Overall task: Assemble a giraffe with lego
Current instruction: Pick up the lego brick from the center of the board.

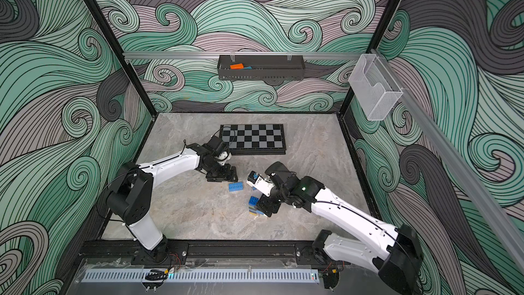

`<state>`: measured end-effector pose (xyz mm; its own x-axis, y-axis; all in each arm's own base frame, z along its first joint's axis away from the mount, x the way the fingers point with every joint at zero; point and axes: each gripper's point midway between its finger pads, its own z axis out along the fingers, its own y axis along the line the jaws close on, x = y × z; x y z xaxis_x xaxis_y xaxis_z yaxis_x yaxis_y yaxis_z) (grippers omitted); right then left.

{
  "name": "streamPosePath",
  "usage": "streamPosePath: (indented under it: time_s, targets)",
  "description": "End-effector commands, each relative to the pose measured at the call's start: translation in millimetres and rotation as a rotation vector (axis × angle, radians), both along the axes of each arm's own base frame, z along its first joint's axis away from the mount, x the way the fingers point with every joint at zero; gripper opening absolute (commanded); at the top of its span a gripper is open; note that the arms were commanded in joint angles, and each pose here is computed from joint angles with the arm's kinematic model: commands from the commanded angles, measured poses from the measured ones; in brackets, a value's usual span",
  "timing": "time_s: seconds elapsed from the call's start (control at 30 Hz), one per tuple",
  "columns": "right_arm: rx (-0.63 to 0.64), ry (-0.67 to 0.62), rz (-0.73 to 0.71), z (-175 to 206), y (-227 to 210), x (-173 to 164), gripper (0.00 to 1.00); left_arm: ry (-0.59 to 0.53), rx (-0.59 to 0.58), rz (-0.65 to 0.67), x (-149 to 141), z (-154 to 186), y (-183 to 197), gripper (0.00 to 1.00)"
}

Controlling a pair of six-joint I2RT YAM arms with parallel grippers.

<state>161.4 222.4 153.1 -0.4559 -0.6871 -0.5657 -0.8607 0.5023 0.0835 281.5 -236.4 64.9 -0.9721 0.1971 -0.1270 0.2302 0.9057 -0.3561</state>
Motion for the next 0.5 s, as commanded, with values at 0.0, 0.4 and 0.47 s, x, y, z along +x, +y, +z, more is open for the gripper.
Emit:
streamPosePath:
  time_s: [0.0,0.4,0.47]
  targets:
    - [0.054,0.021,-0.088,19,-5,-1,0.87,-0.048,0.113,-0.08,2,-1,7,0.85]
    - [0.094,0.089,-0.199,31,-10,0,0.99,-0.024,0.164,-0.269,-18,-27,10,0.85]
    - [0.099,0.098,-0.214,31,-12,-2,0.99,-0.014,0.158,-0.272,-19,-32,7,0.85]
